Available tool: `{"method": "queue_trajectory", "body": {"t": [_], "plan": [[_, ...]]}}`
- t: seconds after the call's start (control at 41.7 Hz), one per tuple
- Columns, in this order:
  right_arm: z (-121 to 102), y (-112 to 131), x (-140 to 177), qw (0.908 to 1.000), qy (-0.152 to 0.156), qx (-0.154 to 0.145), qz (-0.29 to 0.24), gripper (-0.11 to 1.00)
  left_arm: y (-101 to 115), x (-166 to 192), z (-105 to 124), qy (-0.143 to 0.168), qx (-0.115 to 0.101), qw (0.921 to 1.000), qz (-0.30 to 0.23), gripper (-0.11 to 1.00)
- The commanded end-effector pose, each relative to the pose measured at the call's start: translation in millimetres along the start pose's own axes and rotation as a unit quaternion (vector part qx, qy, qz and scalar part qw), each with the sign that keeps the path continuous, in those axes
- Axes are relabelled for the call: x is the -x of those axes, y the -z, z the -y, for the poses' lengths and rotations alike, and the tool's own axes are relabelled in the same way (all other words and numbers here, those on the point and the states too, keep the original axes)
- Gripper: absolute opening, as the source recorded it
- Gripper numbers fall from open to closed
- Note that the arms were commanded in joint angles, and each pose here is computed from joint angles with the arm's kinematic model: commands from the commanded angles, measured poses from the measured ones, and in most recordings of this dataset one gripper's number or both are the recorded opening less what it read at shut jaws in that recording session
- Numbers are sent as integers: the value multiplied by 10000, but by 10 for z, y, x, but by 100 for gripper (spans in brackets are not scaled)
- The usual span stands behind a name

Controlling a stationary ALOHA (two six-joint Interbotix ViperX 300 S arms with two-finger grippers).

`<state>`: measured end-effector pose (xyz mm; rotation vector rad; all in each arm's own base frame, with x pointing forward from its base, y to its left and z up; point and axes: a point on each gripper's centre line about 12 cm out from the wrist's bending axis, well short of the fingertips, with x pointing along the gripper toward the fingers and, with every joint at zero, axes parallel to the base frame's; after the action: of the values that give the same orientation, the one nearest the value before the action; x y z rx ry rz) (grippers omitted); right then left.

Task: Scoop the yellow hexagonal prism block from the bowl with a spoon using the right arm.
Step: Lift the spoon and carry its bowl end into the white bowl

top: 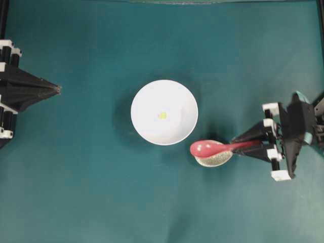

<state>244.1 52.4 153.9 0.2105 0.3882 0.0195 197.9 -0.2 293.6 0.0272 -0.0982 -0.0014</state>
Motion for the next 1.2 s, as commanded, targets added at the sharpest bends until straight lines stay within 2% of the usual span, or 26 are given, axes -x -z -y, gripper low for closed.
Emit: {"method": "queue_trajectory", "body": {"t": [0.0, 0.264, 0.695, 0.935, 1.175], "plan": [[22, -215, -60, 9999, 49, -145, -80, 24, -66, -32, -4, -5, -16, 10000, 77, 0], [110, -586, -212, 9958, 91, -291, -866, 24, -66, -32, 0, 5, -30, 10000, 77, 0], [386, -1064, -268, 9862, 279, -678, -1483, 24, -50, -37, -3, -1, -30, 10000, 46, 0], [486, -1147, -418, 9785, 337, -653, -1928, 24, -50, -37, 0, 6, -30, 10000, 46, 0], [577, -1147, -647, 9658, 376, -507, -2514, 24, -50, -37, 0, 6, -30, 10000, 46, 0]]}}
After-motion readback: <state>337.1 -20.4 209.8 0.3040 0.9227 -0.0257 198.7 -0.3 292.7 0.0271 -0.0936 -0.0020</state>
